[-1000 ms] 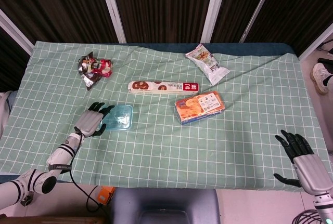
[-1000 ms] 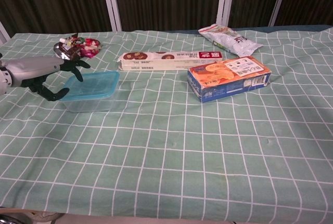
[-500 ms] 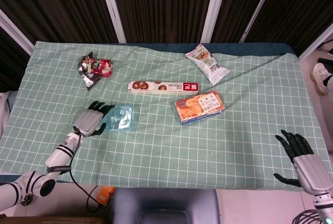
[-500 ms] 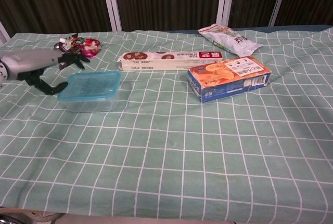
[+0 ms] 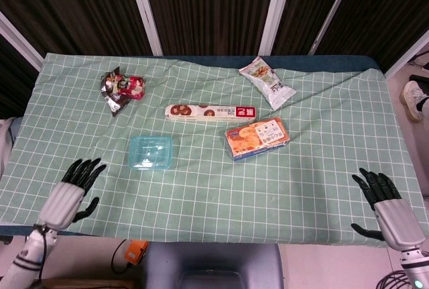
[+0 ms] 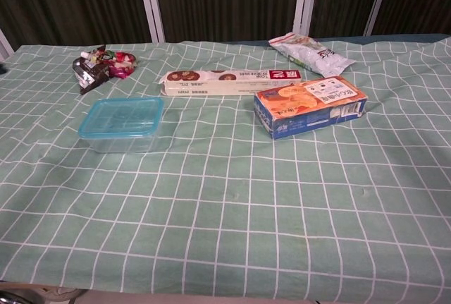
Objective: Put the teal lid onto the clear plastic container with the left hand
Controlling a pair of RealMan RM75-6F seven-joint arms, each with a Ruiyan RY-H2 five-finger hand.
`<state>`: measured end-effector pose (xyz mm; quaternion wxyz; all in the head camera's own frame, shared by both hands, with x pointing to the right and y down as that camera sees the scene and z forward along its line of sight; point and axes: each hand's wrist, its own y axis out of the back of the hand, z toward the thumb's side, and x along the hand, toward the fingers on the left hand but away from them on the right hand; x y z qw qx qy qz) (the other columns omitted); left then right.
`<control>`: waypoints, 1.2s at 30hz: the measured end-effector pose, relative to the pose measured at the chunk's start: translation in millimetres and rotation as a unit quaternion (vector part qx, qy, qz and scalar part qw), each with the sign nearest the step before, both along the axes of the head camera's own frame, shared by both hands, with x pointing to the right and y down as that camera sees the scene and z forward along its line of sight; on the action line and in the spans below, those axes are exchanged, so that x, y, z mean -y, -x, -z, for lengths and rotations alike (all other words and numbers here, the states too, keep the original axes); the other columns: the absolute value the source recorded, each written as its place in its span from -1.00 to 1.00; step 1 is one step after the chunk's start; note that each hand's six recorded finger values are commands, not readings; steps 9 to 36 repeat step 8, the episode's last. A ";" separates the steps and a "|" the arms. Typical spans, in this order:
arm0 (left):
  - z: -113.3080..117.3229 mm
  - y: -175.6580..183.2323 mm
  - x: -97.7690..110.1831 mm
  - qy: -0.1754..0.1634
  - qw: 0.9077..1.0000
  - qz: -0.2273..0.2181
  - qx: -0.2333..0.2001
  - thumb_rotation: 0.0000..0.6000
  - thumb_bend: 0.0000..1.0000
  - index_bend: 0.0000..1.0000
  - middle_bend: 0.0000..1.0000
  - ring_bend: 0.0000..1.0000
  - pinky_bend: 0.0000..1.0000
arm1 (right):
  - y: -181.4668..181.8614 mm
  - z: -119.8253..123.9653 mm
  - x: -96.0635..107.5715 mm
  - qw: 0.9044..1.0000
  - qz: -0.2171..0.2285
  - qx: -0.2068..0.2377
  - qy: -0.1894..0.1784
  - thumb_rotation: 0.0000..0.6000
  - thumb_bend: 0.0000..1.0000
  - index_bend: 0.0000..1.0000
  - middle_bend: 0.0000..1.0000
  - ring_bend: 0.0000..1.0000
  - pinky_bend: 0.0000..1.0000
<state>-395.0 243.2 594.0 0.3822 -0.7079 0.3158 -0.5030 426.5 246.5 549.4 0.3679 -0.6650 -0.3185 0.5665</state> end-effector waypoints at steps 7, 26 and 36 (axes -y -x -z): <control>9.8 22.3 -37.5 0.003 0.999 0.024 0.026 1.00 -0.22 -1.00 -1.00 -1.00 -1.00 | 5.0 -3.7 -1.1 1.000 0.000 -0.010 -0.006 1.00 -0.63 -1.00 -0.92 -1.00 -1.00; 10.9 23.1 -37.0 0.001 0.999 0.027 0.022 1.00 -0.22 -1.00 -1.00 -1.00 -1.00 | 4.9 -3.4 -1.4 1.000 0.000 -0.010 -0.007 1.00 -0.63 -1.00 -0.92 -1.00 -1.00; 10.9 23.1 -37.0 0.001 0.999 0.027 0.022 1.00 -0.22 -1.00 -1.00 -1.00 -1.00 | 4.9 -3.4 -1.4 1.000 0.000 -0.010 -0.007 1.00 -0.63 -1.00 -0.92 -1.00 -1.00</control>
